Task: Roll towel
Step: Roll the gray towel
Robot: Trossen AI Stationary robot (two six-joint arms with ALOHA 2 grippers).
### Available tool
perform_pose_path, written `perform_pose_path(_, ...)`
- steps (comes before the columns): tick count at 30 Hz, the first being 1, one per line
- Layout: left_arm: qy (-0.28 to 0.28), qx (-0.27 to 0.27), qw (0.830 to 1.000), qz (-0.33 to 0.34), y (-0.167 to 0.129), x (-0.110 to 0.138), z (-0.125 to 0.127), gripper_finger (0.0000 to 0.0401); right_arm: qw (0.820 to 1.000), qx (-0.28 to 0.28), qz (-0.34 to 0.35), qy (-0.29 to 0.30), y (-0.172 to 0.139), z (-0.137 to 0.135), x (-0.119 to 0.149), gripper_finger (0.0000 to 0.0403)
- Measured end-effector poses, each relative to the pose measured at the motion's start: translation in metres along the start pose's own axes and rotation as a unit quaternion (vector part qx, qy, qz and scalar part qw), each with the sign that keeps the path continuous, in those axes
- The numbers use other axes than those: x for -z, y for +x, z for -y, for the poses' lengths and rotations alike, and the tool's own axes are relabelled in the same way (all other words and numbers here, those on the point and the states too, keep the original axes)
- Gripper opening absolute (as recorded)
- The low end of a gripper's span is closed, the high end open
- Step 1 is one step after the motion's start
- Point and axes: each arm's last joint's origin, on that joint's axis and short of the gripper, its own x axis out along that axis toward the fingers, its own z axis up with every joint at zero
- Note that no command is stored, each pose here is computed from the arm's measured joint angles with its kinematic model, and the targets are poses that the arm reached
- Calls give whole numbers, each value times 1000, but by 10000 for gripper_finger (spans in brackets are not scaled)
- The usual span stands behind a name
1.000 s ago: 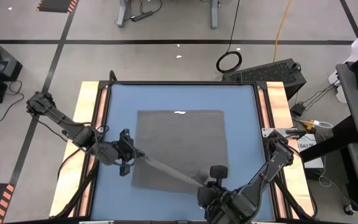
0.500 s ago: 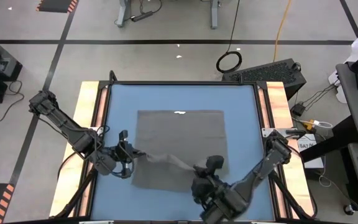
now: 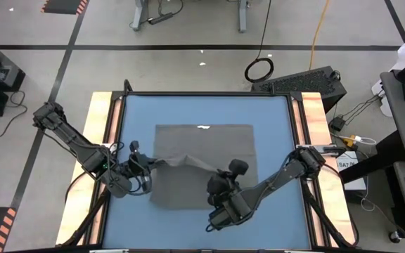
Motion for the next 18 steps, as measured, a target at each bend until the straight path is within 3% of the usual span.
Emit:
perform_pose_path(5, -59, 82, 995, -18, -10, 1, 13, 4, 992, -78, -96, 25, -8, -5, 8, 0)
perform_pose_path(10, -145, 204, 965, -81, -24, 4, 28, 4, 955, -237, -174, 35, -55, 7, 11, 0)
perform_pose_path(14, -191, 253, 939, -132, -36, 10, 36, 4, 926, -331, -172, 57, -88, 33, 6, 0)
perform_pose_path(18, -185, 268, 935, -138, -43, 13, 39, 4, 906, -383, -145, 107, -106, 53, -3, 0)
